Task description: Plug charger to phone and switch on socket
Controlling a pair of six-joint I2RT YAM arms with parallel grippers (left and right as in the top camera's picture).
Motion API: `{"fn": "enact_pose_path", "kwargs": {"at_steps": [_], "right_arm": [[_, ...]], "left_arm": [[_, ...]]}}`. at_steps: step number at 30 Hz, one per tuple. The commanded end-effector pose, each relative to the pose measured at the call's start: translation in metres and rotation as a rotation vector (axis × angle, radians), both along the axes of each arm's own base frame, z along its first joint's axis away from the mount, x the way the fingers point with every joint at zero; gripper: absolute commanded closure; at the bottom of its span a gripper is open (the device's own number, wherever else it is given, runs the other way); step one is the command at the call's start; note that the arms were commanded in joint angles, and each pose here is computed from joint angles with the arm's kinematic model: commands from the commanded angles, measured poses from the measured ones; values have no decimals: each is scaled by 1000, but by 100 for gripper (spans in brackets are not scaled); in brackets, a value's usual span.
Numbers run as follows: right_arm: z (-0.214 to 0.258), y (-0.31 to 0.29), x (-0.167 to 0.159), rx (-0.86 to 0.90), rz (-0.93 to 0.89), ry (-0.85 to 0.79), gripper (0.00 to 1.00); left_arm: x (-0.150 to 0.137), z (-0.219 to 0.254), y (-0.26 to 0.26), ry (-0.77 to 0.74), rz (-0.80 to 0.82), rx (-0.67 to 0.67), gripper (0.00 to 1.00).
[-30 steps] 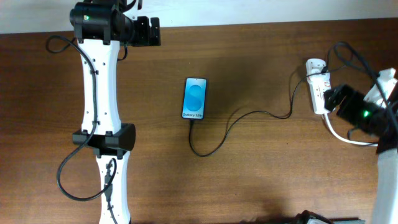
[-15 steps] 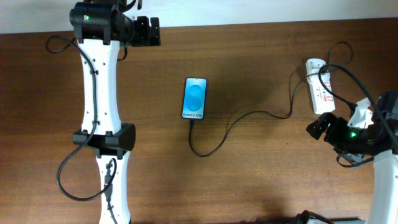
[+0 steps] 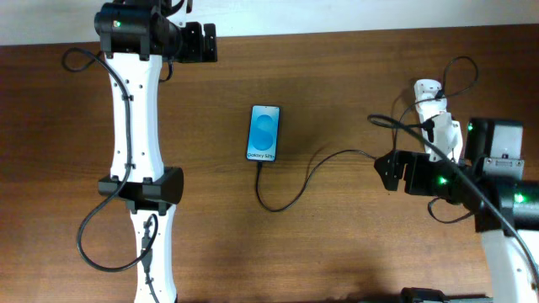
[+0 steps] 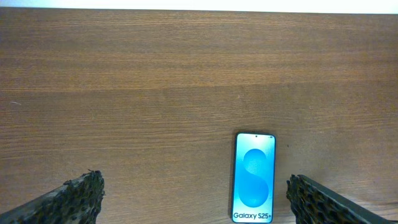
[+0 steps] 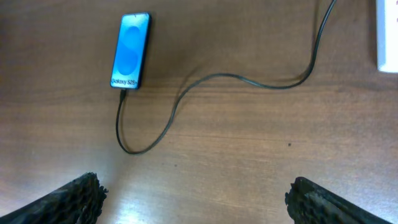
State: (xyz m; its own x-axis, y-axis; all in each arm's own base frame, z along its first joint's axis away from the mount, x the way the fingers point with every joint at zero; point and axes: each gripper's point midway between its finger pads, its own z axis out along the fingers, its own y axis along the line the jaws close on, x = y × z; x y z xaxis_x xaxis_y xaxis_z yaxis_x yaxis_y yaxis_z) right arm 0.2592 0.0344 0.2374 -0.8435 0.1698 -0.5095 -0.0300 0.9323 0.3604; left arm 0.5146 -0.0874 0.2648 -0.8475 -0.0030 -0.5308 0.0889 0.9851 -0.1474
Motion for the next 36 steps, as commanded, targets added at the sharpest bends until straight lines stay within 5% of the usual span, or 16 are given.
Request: {"fn": "enact_pose_path", "kwargs": {"at_steps": [1, 14, 26, 36], "right_arm": [[17, -3, -9, -50, -8, -82, 2], [44, -1, -63, -164, -28, -570, 2], [-2, 0, -37, -172, -53, -963, 2], [-4, -8, -30, -207, -99, -1060, 1]], "left_arm": [[1, -4, 0, 11, 8, 0, 1], [1, -4, 0, 11, 8, 0, 1], [1, -4, 0, 11, 8, 0, 1], [1, -4, 0, 11, 8, 0, 1]]}}
